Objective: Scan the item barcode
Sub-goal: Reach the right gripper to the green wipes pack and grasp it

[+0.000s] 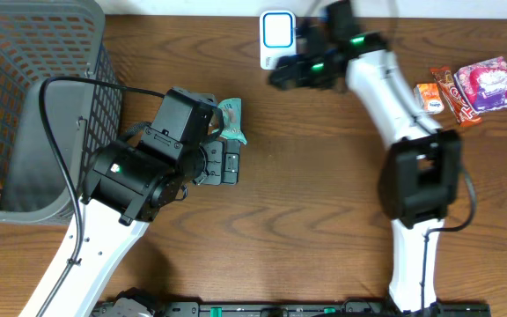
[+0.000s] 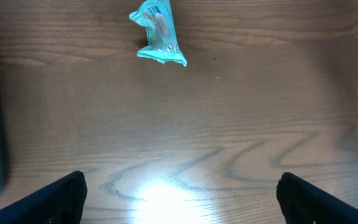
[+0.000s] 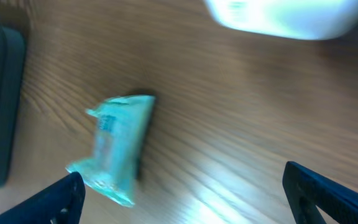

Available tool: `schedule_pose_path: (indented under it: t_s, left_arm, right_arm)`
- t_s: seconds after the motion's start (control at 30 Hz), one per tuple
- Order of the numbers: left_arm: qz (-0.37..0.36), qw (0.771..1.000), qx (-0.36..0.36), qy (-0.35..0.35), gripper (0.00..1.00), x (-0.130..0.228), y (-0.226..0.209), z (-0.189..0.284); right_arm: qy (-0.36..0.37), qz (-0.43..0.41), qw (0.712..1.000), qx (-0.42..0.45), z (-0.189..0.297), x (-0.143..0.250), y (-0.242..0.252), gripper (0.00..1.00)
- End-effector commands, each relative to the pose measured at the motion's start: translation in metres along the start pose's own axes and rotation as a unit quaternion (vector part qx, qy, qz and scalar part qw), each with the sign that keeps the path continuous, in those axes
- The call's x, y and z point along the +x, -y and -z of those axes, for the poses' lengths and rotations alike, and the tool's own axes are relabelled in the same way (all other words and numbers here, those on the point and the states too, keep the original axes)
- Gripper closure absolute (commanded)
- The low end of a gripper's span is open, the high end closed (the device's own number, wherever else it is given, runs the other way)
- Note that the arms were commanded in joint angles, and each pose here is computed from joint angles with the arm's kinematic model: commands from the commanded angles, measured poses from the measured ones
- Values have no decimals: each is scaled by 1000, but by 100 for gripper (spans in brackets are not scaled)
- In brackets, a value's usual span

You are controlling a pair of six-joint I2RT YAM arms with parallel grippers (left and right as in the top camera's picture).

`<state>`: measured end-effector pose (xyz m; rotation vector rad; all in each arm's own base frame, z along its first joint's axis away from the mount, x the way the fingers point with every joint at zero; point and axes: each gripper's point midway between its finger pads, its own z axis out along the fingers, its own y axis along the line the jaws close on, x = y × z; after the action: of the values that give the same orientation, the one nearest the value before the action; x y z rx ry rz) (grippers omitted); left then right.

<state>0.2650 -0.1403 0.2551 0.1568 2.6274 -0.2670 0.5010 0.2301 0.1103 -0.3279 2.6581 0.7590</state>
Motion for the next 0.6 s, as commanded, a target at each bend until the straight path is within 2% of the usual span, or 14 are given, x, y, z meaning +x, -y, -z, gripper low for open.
schedule_pose_path:
  t_s: [0.0, 0.3, 0.57]
  left_arm:
    - [-1, 1000, -1, 1, 2, 0, 0, 1]
    - [-1, 1000, -1, 1, 2, 0, 0, 1]
    - [-1, 1000, -1, 1, 2, 0, 0, 1]
  right_arm:
    - [-9, -35, 998, 49, -42, 15, -26, 3]
    - [-48, -73, 993, 74, -104, 58, -56, 14]
    - [-66, -63, 993, 75, -118, 73, -64, 44]
